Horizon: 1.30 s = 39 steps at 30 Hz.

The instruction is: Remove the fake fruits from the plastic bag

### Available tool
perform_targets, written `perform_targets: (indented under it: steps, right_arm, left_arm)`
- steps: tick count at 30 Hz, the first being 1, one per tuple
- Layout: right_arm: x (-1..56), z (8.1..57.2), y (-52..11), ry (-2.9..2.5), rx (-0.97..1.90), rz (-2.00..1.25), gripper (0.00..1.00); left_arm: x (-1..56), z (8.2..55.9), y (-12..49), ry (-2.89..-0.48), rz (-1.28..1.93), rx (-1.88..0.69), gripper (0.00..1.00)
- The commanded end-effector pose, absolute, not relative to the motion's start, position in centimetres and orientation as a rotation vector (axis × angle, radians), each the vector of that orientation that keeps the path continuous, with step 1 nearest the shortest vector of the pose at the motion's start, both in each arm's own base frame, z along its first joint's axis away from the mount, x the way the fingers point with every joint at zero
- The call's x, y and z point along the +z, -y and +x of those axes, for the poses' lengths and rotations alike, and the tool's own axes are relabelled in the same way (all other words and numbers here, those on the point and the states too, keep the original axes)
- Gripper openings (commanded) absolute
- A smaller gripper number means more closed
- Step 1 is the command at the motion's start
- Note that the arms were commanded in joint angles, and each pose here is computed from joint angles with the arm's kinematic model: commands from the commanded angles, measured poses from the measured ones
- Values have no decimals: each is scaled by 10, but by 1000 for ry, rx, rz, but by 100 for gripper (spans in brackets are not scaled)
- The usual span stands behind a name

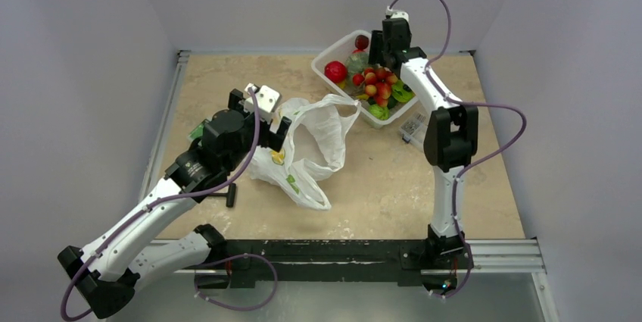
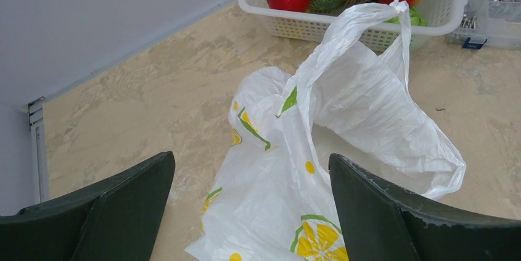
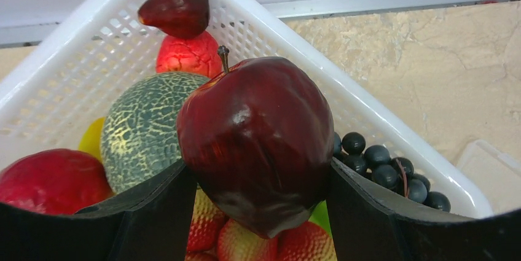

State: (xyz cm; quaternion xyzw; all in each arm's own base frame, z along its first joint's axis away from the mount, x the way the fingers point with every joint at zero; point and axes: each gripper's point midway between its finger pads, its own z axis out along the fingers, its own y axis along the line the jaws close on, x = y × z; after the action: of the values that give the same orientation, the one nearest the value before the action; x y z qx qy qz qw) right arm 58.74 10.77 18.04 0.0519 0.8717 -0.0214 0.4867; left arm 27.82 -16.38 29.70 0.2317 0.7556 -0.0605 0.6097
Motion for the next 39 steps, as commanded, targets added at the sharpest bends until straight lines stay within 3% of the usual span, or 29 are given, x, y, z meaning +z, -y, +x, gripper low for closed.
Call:
perform_targets:
  steps: [1,5,11,23,30,39]
  right_arm:
    - [208,594,-116,-2094,-17,57,55]
    - [200,598,-115,-2114,-32,48,77]
    - [202,597,-115,-2116,-34,36,97]
    - [242,541,-116,-2098,60,80,99]
    - [274,449,-136,-2060,140,-3,99]
    - [323,323,-133,-1901,394,1,99]
  left_arm:
    - [312,281,166,-1691,530,-141,96]
    - [309,281,168,-1700,538,-143,96]
    - [307,281,170,-1703,545,-146,96]
    - [308,277,172,-1687,550,-148,97]
    - [325,266,171,-1627,518,-184,98]
    - [376,214,154,-1621,334,-478,100]
